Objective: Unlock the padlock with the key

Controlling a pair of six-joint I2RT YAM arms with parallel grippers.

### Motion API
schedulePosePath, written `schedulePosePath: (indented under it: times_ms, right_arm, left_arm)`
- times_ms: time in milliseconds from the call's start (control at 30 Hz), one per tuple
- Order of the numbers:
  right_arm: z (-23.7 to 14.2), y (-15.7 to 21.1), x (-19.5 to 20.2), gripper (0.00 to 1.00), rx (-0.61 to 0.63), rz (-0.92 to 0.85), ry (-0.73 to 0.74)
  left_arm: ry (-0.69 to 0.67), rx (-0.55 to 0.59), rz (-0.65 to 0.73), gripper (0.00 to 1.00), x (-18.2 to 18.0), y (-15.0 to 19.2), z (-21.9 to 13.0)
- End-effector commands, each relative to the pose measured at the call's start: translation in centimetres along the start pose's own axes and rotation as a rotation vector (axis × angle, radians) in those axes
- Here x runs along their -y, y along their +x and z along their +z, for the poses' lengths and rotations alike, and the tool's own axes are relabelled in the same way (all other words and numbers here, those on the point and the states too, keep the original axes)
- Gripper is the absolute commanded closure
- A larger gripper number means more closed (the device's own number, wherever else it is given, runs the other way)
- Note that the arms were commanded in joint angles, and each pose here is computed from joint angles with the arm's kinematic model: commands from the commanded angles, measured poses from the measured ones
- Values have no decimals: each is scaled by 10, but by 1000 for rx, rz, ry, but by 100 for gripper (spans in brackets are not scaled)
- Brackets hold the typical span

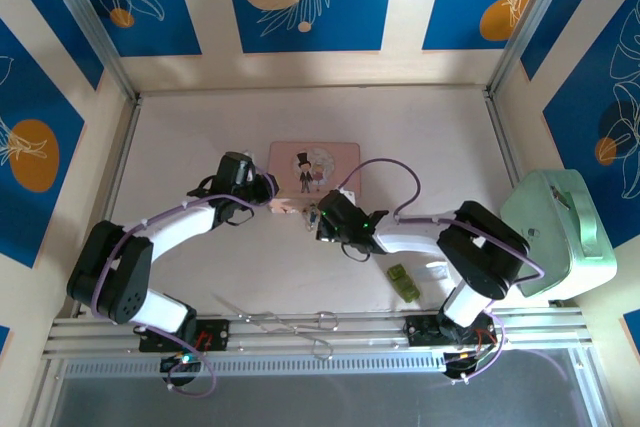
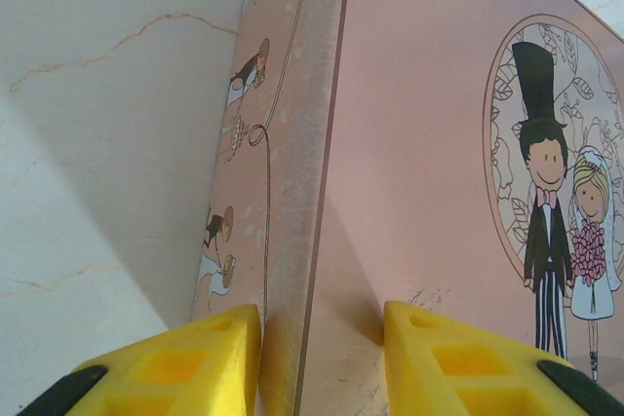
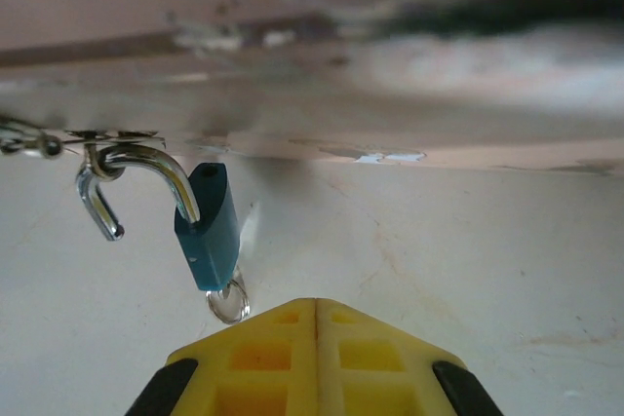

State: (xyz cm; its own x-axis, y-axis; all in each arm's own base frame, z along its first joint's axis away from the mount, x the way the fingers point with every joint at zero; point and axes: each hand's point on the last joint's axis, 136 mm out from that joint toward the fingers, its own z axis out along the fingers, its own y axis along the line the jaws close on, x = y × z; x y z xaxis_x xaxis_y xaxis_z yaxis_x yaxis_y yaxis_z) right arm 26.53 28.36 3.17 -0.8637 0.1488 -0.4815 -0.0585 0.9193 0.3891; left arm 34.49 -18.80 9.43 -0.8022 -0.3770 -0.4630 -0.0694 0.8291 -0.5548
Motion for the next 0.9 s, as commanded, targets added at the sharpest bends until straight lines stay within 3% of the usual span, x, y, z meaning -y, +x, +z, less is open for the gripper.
schedulePosePath:
  times_ms: [0,633,867]
  right_arm:
    - [3,-14,-10,100,46,-32,-8]
    - [24,-24,-45,100,48,-179,29]
    - [32,-27,-44,100,15,-194,122]
  left_arm:
    - [-113,-161,-23,64,-37,44,1]
    - [-105,-175,-11,66,-38,49,2]
    - [-94,-179,-17,67,-37,51,2]
